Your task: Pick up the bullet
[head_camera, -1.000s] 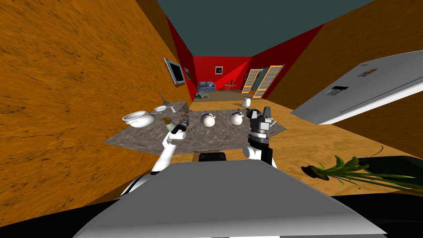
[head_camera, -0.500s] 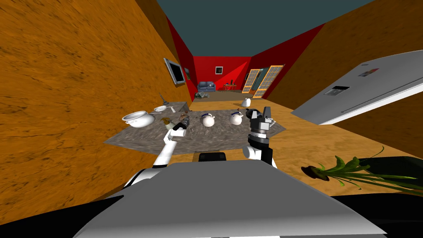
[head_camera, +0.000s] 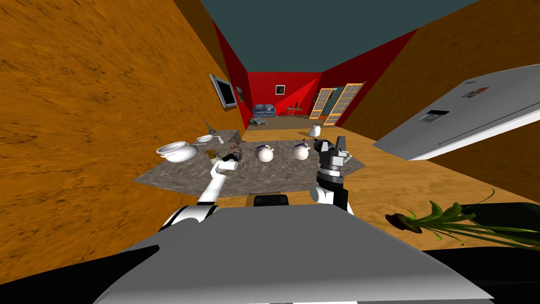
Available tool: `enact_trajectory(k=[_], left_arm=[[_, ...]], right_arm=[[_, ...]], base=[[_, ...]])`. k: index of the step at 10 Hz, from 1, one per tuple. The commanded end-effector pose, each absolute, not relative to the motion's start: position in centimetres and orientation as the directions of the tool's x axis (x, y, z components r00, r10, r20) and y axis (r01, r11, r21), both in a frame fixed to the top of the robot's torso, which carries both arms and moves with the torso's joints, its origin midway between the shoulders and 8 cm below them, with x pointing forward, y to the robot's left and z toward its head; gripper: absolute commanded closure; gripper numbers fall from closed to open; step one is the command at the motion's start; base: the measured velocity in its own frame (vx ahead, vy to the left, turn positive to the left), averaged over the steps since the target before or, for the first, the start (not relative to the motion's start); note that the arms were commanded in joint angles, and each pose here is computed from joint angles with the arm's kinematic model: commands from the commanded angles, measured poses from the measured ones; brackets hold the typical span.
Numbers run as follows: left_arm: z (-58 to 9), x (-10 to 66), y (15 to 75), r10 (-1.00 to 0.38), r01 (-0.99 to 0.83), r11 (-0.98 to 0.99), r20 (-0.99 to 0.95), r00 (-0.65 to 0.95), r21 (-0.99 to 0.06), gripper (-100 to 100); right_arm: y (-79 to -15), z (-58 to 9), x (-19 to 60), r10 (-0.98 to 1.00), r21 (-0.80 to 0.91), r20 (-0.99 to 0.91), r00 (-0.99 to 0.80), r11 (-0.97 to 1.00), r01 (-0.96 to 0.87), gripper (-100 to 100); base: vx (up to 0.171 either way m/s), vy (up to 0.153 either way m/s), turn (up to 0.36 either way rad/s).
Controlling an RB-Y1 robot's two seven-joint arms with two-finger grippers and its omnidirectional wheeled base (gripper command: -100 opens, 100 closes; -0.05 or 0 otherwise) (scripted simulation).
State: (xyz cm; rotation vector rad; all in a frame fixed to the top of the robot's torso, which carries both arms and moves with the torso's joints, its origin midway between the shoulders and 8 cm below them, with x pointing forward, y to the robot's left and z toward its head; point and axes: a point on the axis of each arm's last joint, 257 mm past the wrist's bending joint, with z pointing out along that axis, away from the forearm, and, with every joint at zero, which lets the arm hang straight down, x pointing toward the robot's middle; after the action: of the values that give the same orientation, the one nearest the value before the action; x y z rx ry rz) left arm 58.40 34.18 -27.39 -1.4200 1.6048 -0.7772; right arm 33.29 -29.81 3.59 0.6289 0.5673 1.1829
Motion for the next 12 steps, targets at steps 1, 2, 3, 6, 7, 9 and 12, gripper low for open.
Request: enact_trajectory(k=[1,2,3,6,7,9,12], left_arm=[[-27.9,59.0,34.5,-0.984,-0.509,0.155,-0.178,-0.004,-0.847,-100],[-28.5,58.9,34.7,-0.984,-0.534,0.151,-0.178,-0.002,-0.832,-100],[-28.6,59.4,34.9,-0.985,-0.557,0.138,-0.170,0.005,-0.819,-100],[-29.3,59.8,35.4,-0.987,-0.622,0.115,-0.161,0.019,-0.774,-100],[-29.7,59.6,35.5,-0.987,-0.643,0.111,-0.162,0.021,-0.757,-100],[-30.0,59.9,35.7,-0.988,-0.687,0.087,-0.152,0.034,-0.721,-100],[-30.5,59.7,35.8,-0.989,-0.740,0.059,-0.142,0.050,-0.670,-100]], right_arm=[[-29.8,3.6,33.3,0.957,0.710,-0.077,0.281,0.250,-0.659,0],[-29.8,3.6,33.3,0.957,0.710,-0.077,0.281,0.250,-0.659,0],[-29.8,3.6,33.3,0.957,0.710,-0.077,0.281,0.250,-0.659,0],[-29.8,3.6,33.3,0.957,0.710,-0.077,0.281,0.250,-0.659,0],[-29.8,3.6,33.3,0.957,0.710,-0.077,0.281,0.250,-0.659,0],[-29.8,3.6,33.3,0.957,0.710,-0.076,0.281,0.250,-0.659,0],[-29.8,3.6,33.3,0.957,0.710,-0.077,0.281,0.250,-0.659,0]], base=[[0.002,-0.020,0.038],[0.004,-0.022,0.023],[0.000,-0.032,0.049],[0.002,-0.024,0.030],[0.001,-0.027,0.031],[-0.002,-0.032,0.046],[-0.001,-0.017,0.037]])
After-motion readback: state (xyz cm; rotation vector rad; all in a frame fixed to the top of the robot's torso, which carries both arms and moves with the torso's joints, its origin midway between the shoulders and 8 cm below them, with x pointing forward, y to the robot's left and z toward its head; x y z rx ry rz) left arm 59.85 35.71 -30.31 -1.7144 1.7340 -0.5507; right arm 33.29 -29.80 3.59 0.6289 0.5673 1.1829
